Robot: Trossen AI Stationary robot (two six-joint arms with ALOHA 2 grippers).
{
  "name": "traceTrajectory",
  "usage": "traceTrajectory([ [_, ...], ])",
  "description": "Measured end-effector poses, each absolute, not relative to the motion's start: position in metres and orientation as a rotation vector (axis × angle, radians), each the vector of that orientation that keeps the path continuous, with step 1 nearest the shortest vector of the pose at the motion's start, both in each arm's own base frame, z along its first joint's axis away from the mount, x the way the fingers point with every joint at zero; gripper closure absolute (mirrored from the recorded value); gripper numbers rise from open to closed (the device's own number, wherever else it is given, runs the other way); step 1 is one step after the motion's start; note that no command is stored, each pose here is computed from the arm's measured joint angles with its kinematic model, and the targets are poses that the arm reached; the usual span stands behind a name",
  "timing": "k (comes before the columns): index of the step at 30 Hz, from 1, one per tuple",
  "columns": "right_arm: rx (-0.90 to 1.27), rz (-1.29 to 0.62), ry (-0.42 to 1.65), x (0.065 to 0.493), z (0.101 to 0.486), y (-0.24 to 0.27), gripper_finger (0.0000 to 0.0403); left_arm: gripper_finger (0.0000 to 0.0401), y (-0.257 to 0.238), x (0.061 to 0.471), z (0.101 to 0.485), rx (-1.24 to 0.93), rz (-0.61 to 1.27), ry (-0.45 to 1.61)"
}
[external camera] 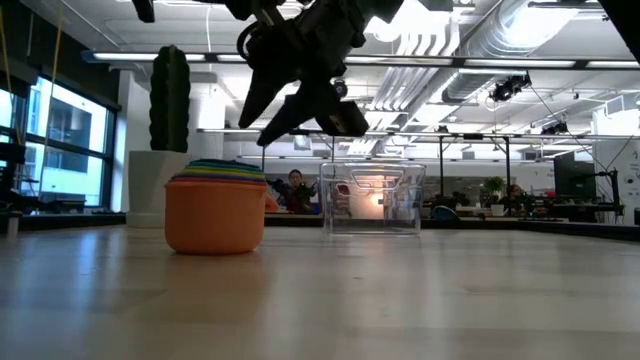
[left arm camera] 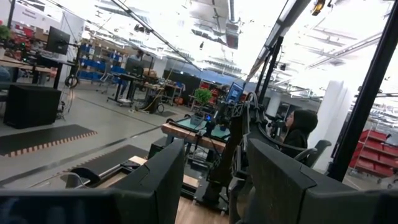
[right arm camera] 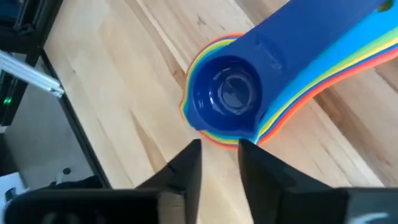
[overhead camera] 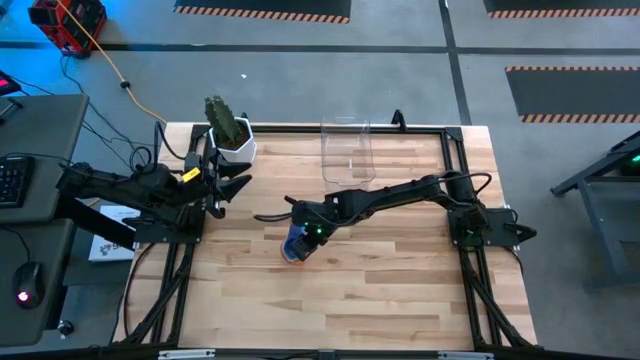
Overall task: Nest measuring cups in basket
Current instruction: Stack the dark blue measuring cup on top of the light blue measuring cup
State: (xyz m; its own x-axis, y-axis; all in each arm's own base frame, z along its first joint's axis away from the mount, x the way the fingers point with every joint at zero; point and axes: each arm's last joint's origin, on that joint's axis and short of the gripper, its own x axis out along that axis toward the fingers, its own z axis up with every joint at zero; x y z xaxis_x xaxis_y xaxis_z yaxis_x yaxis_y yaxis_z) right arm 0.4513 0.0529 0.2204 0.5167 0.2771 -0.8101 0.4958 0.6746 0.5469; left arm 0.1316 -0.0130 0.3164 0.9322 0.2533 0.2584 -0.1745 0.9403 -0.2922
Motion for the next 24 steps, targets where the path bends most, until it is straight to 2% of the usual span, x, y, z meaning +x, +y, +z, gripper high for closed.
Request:
traceTrajectory([
  [4,0.838,-0.149,1.047,0.452,0.220,0.049,0.0281,0.0233,-0.013,0.132,0.316,-0.269,0.222,-0.298],
  [8,0.805,-0.128,1.061,0.446,0.230,0.040,0.0275,0.0233,-0.013,0.131,0.316,-0.266,0.223,-0.291],
  [12,0.643,-0.167,1.145,0.423,0.247,0.035,0.0278,0.0233,-0.013,0.130,0.313,-0.258,0.225,-0.261],
  [15,0.547,-0.185,1.293,0.403,0.250,0.037,0.0314,0.0233,-0.013,0.131,0.308,-0.267,0.229,-0.208],
  [17,0.482,-0.210,1.344,0.393,0.247,0.040,0.0361,0.0238,-0.014,0.135,0.300,-0.276,0.233,-0.135],
  [19,0.483,-0.226,1.373,0.380,0.239,0.044,0.0391,0.0254,-0.015,0.143,0.286,-0.287,0.241,-0.010],
  [21,0.546,-0.231,1.356,0.364,0.225,0.049,0.0388,0.0284,-0.018,0.153,0.268,-0.323,0.262,0.135],
  [24,0.694,-0.225,1.257,0.337,0.203,0.057,0.0396,0.0350,-0.024,0.168,0.244,-0.374,0.258,0.320],
])
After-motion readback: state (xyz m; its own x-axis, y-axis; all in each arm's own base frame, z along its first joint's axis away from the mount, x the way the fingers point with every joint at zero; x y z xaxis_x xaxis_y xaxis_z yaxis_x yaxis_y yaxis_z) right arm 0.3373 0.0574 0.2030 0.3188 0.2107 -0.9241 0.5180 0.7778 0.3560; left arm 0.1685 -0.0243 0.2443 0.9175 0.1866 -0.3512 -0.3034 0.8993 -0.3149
